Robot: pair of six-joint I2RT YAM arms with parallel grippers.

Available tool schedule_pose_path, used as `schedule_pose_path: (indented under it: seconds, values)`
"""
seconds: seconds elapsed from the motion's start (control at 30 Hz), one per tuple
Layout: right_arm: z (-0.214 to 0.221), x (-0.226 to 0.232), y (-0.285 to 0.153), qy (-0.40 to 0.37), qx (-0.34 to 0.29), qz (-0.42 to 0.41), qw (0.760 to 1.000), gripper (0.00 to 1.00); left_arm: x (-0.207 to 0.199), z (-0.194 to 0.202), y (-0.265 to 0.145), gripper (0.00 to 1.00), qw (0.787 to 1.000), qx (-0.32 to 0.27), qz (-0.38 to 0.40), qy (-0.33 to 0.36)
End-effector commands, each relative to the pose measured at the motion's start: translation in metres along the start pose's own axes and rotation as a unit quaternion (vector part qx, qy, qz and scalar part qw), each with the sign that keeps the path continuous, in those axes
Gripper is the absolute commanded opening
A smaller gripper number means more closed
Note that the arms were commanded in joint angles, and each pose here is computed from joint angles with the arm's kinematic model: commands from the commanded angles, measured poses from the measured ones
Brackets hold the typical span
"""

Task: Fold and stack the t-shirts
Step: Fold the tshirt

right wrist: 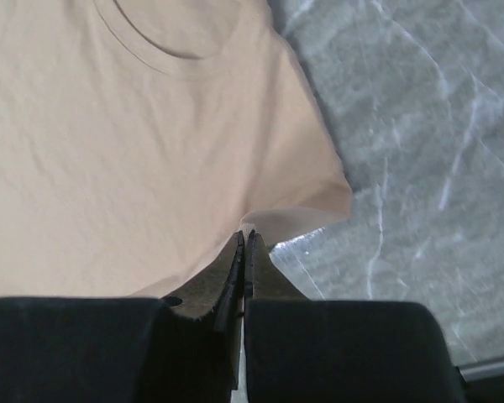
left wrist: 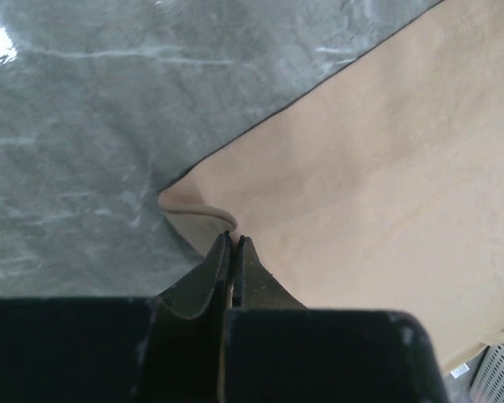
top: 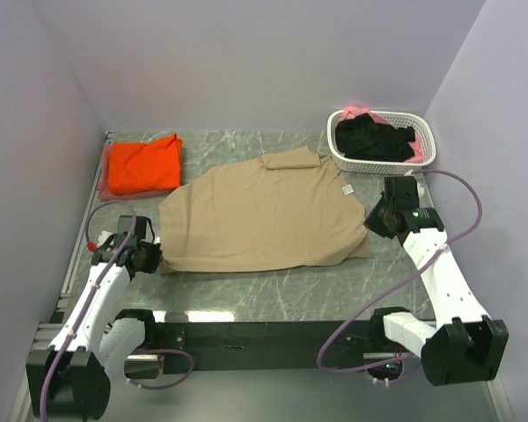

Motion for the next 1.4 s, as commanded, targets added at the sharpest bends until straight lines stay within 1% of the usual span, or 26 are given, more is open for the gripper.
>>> schedule_pose_path:
  seconds: [0.0, 0.13, 0.33, 0.7, 0.8, 0.83, 0.97, 1.03, 1.2, 1.37]
  values:
    - [-0.025, 0.021, -0.001, -0.003, -0.037, -0.033, 0.999, 0.00, -0.030, -0.017, -0.003, 0.01, 0.998, -0.042, 0.042, 0.007]
    - [-0.038, 0.034, 0.005, -0.005, -0.043, -0.044, 0.998, 0.00, -0.042, -0.020, 0.005, 0.01, 0.998, -0.045, 0.053, 0.002]
    - [-0.054, 0.048, 0.016, -0.009, -0.059, -0.051, 0.997, 0.00, -0.052, -0.024, 0.017, 0.01, 0.998, -0.055, 0.035, 0.003]
    - [-0.067, 0.068, 0.044, -0.037, -0.044, -0.057, 0.997, 0.00, -0.065, -0.030, 0.031, 0.00, 0.998, -0.064, 0.010, 0.004]
    - [-0.072, 0.076, 0.051, -0.040, -0.049, -0.075, 0.995, 0.00, -0.063, -0.033, 0.032, 0.00, 0.997, -0.076, -0.002, -0.002]
    - [-0.071, 0.079, 0.055, -0.042, -0.041, -0.082, 0.995, 0.00, -0.063, -0.035, 0.032, 0.00, 0.997, -0.080, -0.003, -0.004]
    - [-0.076, 0.087, 0.064, -0.049, -0.031, -0.084, 0.995, 0.00, -0.073, -0.038, 0.032, 0.00, 0.996, -0.086, 0.014, -0.001]
    - [-0.079, 0.089, 0.069, -0.051, -0.030, -0.083, 0.995, 0.00, -0.076, -0.038, 0.036, 0.01, 0.997, -0.083, 0.009, 0.004]
    - [-0.085, 0.099, 0.082, -0.085, -0.033, -0.099, 0.991, 0.00, -0.079, -0.036, 0.045, 0.01, 0.997, -0.077, -0.001, 0.013]
    - [-0.092, 0.106, 0.105, -0.126, -0.021, -0.090, 0.988, 0.00, -0.086, -0.036, 0.052, 0.01, 0.997, -0.071, 0.007, 0.018]
Point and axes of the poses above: each gripper's point midway between its finger pads, its own y axis out along the fingers, its own x axis along the line the jaws close on, z = x × y, the point moved 7 cm from there along -y, back along the fingers, and after that the axes turned 6 degrees about y, right-handed, at the moved point
